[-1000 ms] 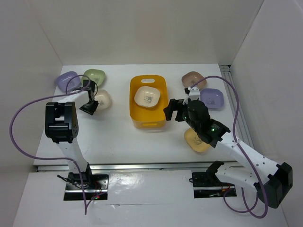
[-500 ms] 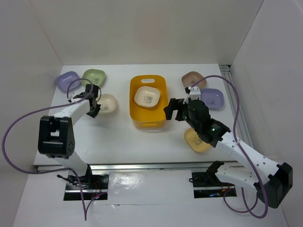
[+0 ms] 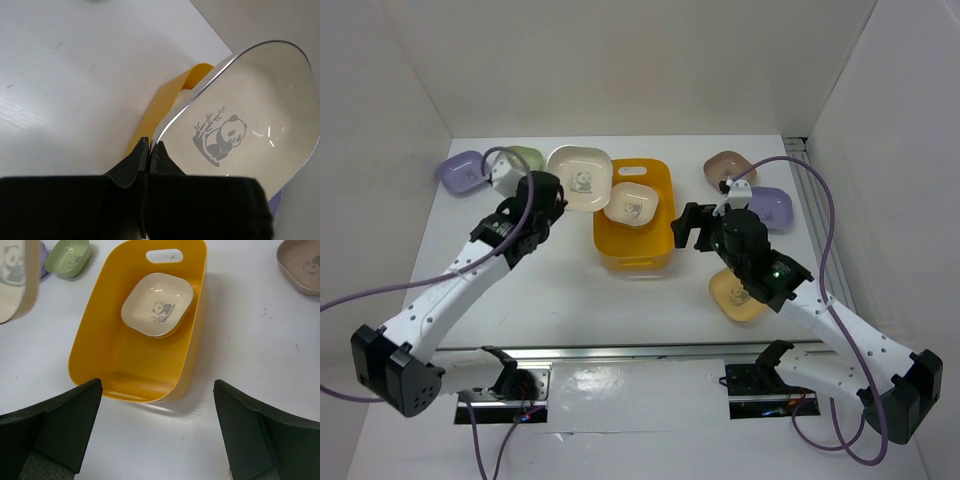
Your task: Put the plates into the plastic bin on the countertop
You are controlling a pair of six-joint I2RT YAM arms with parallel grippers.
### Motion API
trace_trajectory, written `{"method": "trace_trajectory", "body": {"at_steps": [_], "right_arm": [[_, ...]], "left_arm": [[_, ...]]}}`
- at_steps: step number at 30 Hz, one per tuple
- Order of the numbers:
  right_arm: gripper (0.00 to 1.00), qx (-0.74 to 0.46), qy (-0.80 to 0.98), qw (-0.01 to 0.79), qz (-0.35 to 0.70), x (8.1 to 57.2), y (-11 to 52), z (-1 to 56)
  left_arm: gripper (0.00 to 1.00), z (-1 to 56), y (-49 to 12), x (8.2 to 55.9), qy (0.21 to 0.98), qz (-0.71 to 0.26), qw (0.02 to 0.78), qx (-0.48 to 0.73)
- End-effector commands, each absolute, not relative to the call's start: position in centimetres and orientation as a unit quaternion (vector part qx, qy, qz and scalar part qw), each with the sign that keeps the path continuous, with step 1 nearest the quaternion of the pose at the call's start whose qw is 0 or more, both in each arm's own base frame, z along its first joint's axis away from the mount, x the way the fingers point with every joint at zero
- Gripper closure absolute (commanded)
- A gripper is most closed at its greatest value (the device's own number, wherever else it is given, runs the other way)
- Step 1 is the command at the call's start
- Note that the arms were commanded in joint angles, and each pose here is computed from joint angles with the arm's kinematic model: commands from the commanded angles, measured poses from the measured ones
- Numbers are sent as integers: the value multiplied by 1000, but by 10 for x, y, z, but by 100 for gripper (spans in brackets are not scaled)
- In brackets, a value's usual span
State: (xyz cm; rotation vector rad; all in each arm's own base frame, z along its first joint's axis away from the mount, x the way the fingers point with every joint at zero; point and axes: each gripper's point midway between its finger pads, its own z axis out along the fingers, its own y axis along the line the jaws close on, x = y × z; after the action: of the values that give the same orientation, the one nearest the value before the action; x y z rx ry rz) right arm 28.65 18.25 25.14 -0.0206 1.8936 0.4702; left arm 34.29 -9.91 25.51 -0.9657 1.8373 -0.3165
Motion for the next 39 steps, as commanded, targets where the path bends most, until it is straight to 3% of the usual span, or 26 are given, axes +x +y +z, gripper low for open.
{"method": "trace_trajectory", "body": {"at_steps": [1,6,14,27,31,35,36,39], "right_arm": [[1,8,783,586,208,288,177,281],[1,16,778,591,211,284,172,293],[1,31,770,606,196,271,151,311],[1,34,774,606,180,277,149,308],[1,38,779,604,167,280,147,299],[1,47,788,598,140,290,145,290],[1,47,788,597,139,293,147,288],[1,58,792,592,138,304,152,283]], "left_arm": [[100,283,-138,380,771,-157,539,-299],[100,299,-184,425,792,-174,538,-232],[100,232,-198,480,849,-168,457,-204],[100,179,-214,490,886,-185,390,-168],[80,169,-213,488,890,-181,378,-179],[45,180,-206,481,887,-176,382,-191],[30,184,-205,479,886,-177,383,-191],[20,205,-203,473,877,-187,398,-191]]}}
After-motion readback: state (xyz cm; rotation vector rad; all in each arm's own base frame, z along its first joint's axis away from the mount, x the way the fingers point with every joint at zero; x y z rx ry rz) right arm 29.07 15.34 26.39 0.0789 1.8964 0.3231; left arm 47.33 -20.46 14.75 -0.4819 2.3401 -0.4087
